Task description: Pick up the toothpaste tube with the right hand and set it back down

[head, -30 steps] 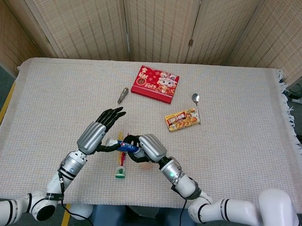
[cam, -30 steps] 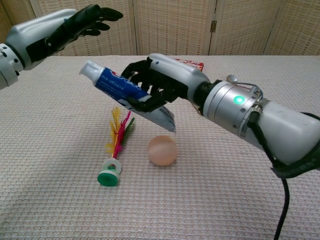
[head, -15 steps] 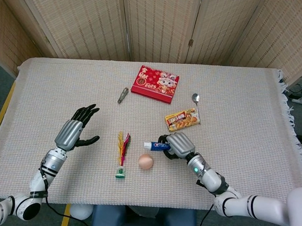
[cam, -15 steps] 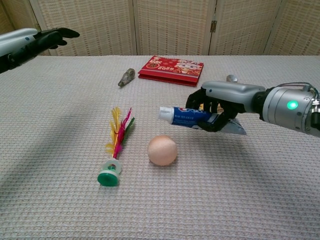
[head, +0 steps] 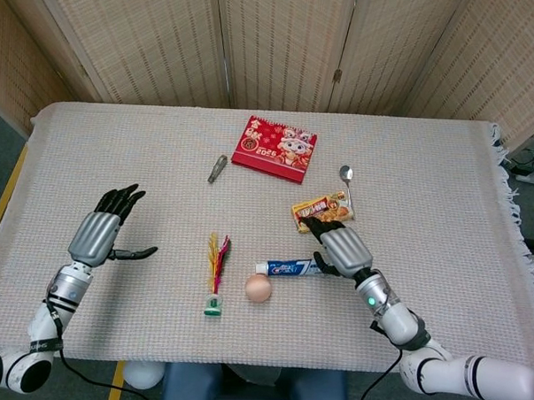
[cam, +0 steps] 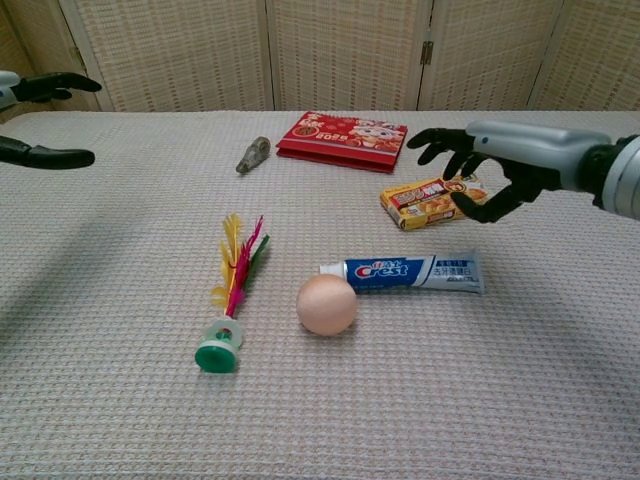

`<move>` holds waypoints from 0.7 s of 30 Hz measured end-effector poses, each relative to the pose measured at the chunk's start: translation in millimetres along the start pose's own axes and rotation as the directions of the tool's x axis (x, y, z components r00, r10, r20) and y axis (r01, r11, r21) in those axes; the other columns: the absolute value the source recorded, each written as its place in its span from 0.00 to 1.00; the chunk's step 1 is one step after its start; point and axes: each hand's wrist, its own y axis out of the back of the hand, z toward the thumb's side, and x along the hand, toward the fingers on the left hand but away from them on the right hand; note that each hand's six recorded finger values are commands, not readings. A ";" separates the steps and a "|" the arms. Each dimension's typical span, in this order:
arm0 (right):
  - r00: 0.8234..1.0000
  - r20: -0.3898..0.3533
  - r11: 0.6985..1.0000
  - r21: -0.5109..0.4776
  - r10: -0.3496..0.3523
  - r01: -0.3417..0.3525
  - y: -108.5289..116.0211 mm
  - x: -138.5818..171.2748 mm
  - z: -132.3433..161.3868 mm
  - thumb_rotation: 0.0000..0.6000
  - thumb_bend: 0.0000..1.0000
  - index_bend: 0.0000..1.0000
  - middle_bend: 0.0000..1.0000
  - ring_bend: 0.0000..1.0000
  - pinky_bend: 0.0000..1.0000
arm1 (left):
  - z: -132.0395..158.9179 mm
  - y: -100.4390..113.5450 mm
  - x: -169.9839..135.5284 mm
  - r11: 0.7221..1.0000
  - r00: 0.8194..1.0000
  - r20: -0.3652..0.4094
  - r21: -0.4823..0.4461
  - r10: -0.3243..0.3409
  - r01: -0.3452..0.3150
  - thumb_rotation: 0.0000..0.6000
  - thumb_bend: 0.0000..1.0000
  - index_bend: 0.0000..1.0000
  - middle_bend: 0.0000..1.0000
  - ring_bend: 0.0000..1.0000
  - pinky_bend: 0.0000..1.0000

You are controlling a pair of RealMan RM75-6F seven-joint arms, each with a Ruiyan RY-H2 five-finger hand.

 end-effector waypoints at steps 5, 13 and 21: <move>0.986 0.055 0.987 -0.015 -0.160 0.161 31.3 35.7 -30.6 1.00 0.85 0.23 0.28 0.29 0.23 | -28.6 12.6 -14.0 0.999 0.997 -0.063 0.028 0.048 -0.046 0.84 0.12 0.09 0.13 0.09 0.00; 0.944 0.164 0.957 0.097 -0.285 0.272 57.6 115.0 -80.7 1.00 0.84 0.23 0.27 0.29 0.23 | -66.5 28.7 -49.3 0.991 0.982 -0.158 0.092 0.108 -0.094 1.00 0.13 0.13 0.14 0.10 0.00; 0.916 0.254 0.950 0.108 -0.311 0.292 53.7 178.9 -102.5 1.00 0.84 0.23 0.27 0.29 0.23 | -73.8 31.1 -92.4 0.986 0.970 -0.208 0.127 0.130 -0.105 1.00 0.13 0.13 0.14 0.10 0.00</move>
